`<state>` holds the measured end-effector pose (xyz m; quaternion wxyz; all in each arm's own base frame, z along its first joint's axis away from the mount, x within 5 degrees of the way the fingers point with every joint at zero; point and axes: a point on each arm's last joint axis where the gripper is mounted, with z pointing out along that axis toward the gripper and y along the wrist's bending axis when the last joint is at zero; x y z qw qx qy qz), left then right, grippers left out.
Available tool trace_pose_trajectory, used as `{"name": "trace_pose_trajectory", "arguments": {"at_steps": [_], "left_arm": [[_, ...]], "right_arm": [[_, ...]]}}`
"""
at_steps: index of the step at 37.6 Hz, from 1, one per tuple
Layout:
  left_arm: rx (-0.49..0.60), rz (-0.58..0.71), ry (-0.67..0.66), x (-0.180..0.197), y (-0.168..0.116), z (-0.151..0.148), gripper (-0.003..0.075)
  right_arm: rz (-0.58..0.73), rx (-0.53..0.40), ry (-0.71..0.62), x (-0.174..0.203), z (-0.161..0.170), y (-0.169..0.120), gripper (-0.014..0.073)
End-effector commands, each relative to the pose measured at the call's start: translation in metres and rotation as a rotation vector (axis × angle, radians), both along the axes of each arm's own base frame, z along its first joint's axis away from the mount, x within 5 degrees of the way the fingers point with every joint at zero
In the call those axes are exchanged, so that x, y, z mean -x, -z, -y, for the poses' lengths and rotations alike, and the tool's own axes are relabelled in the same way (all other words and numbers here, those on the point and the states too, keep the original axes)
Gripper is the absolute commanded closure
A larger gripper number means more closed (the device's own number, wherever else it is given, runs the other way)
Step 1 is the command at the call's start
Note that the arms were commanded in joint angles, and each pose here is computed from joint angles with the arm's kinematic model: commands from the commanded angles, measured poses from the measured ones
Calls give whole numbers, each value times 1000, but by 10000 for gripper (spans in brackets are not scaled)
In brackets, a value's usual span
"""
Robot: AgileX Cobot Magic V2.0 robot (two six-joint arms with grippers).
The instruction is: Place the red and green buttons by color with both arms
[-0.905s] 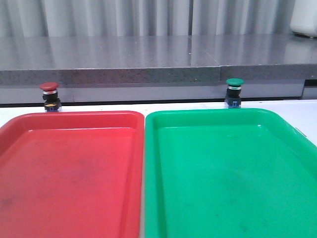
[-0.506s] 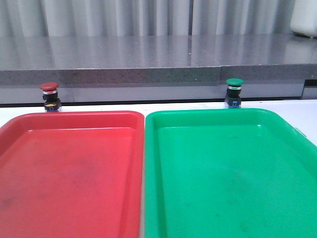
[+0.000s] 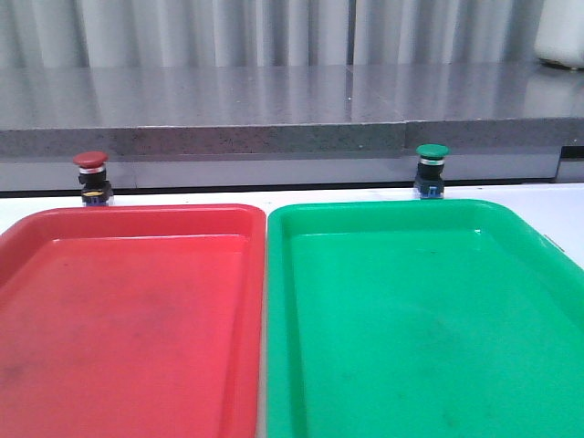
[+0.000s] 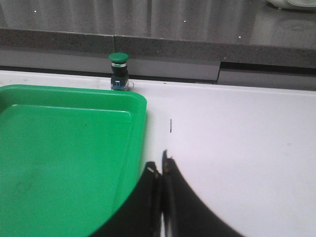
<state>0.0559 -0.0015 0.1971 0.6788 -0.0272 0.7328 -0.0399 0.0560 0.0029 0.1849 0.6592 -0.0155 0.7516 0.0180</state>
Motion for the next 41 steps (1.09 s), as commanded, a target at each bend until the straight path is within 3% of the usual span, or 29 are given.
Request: {"name": "trace_pose_trajectory", "arguments": {"at_steps": [1, 9, 14, 19, 24, 27, 32, 41], "left_arm": [[19, 89, -7, 0, -2, -1, 740], [19, 107, -8, 0, -3, -1, 740], [21, 216, -14, 1, -13, -1, 740], [25, 413, -23, 7, -42, -2, 740], [25, 488, -19, 18, -83, -2, 740], [21, 441, -13, 19, -102, -2, 740], [15, 288, -4, 7, -122, 0, 740], [11, 131, -3, -25, -130, 0, 740]], "right_arm": [[113, -2, 11, 1, 1, -13, 664], [117, -3, 12, 1, 1, -13, 664], [160, -5, 13, 1, 1, -17, 664], [310, -11, 18, 3, 1, -36, 664], [408, -15, 17, 13, 2, -73, 662], [393, -14, 14, 17, 2, -93, 662], [227, -7, 6, 15, 1, -125, 662], [23, -4, 1, -16, -1, -149, 662]]}}
